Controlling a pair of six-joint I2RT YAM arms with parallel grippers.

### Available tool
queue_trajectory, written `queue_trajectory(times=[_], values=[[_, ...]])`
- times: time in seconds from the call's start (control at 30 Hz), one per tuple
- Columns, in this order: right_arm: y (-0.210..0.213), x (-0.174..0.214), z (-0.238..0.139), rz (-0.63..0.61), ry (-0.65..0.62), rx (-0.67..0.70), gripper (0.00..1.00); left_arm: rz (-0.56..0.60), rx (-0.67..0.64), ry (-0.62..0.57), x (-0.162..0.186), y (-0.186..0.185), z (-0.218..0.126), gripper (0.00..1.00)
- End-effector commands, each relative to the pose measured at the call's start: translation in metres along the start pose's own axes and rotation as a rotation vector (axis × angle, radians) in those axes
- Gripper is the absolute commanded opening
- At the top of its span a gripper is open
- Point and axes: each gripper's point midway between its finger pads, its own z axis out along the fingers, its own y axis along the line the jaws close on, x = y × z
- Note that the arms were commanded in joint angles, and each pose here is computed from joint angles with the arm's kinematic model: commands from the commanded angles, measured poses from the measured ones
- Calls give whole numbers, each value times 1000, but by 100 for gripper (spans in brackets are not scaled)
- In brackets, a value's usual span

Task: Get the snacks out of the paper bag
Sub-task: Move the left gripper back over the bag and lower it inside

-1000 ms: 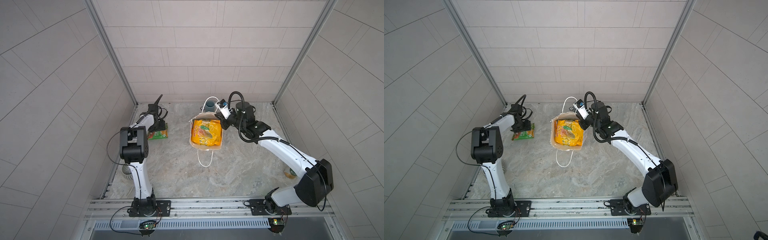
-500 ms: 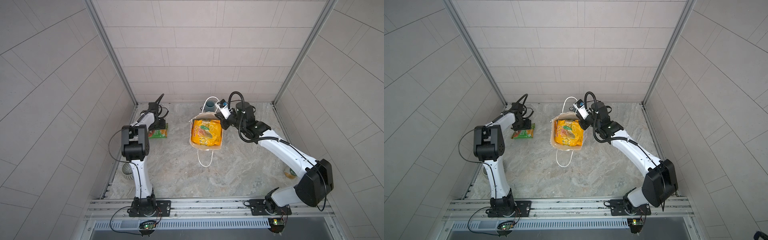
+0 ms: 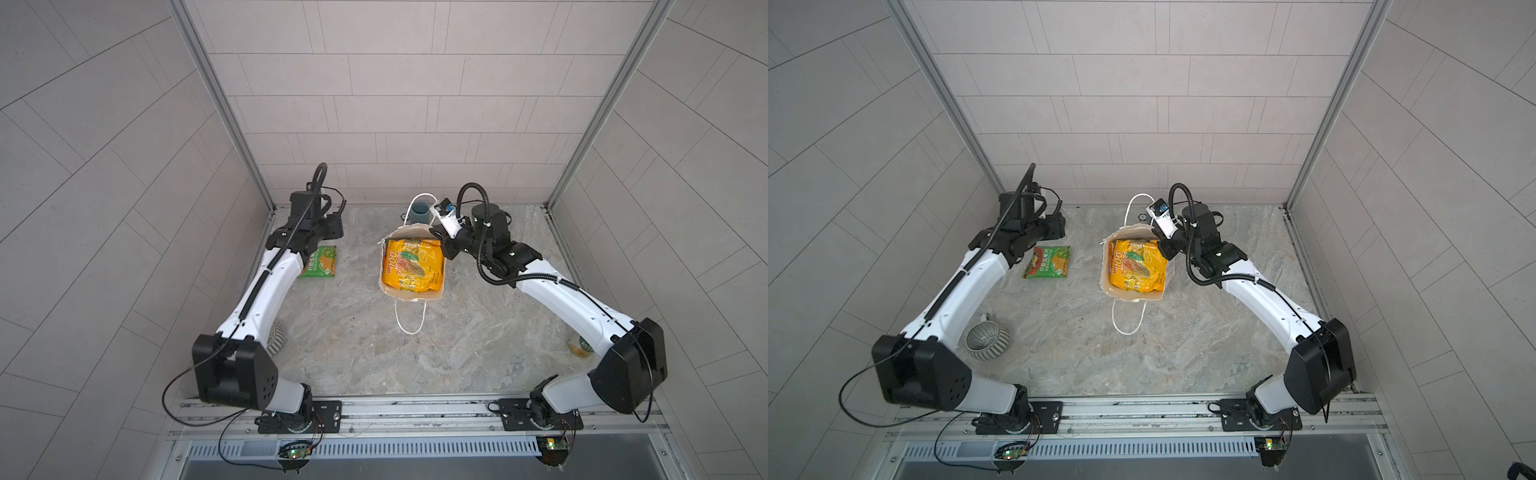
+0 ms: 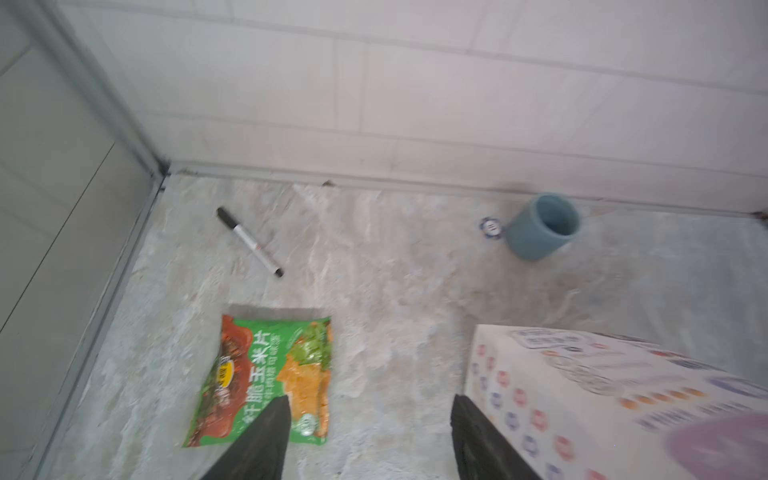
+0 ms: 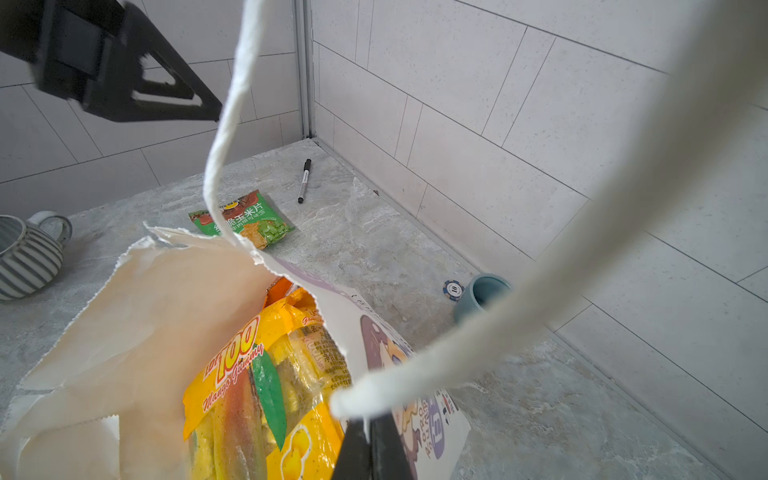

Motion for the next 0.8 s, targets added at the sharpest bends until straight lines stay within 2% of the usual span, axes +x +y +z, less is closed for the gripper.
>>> queue_trajectory(times=[0.0,0.07,0.17,0.33,0.47,0.57,0.67,0.77], values=[[-1,-25,-17,-16,-80,12,0,78,106,-88,0,-51,-28,68],[-1,-26,-16,-11,-83,12,0,155,202,-136,3,-88,-51,69],[-1,-27,-16,-6,-83,6,0,290,386,-139,19,-142,-71,70],[2,-29,-16,3,-95,-10,0,604,573,-94,60,-201,-72,73],[3,-30,-17,5,-101,-13,0,750,707,-20,84,-223,-62,74],[3,-32,-20,3,-102,-13,0,869,724,12,95,-226,-50,77],[3,-32,-21,1,-111,-11,0,972,701,-22,96,-222,-38,80],[3,-33,-21,-2,-107,-16,0,1006,726,-66,90,-224,-29,80]])
